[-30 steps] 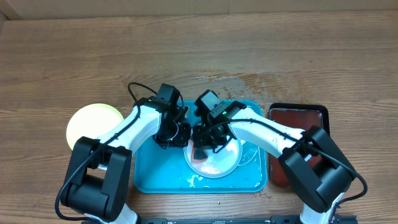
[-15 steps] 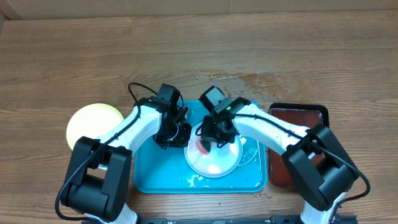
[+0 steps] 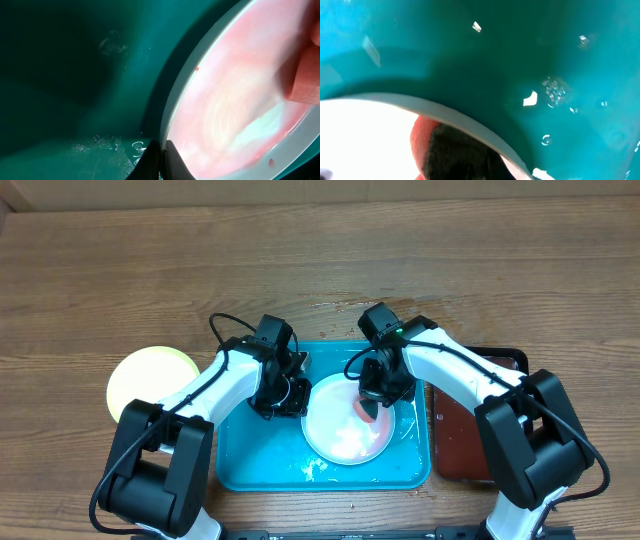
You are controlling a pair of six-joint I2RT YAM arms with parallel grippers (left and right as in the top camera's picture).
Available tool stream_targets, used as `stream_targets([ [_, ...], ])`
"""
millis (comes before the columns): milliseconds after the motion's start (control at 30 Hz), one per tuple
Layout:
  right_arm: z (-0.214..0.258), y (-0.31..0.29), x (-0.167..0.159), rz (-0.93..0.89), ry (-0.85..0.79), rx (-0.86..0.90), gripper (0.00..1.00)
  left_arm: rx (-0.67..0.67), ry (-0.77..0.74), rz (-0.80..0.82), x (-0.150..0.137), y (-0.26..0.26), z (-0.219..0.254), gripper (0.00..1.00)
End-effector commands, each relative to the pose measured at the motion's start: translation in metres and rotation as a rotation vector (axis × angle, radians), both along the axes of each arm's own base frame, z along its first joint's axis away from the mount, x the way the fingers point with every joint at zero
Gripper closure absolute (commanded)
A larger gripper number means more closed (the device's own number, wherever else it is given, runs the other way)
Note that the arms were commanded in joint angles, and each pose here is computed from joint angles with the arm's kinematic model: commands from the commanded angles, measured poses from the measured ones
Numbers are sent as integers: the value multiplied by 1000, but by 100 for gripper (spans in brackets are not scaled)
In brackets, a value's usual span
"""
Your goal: Clean dirty plates on tray and stack at the side
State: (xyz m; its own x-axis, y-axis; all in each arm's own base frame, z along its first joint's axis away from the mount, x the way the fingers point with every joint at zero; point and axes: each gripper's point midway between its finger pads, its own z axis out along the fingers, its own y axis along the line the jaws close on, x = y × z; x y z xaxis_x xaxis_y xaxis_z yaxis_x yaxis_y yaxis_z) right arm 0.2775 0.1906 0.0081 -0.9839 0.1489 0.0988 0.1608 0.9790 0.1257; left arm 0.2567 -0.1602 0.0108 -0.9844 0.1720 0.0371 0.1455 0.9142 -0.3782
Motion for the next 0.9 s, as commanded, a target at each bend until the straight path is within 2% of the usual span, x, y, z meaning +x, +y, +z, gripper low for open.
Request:
stream_targets([
  [0,-6,-6,-10,249,-10,-41,96,36,15,7,-2,7,-5,96],
  [333,-3,39,-59,564,51,63,96,36,14,7,-2,7,-5,95],
  [633,0,55,-58,559,16,107,96,36,14,7,-2,7,-5,96],
  [867,15,49,-37,471,-76,25,96,36,15,7,-2,7,-5,96],
])
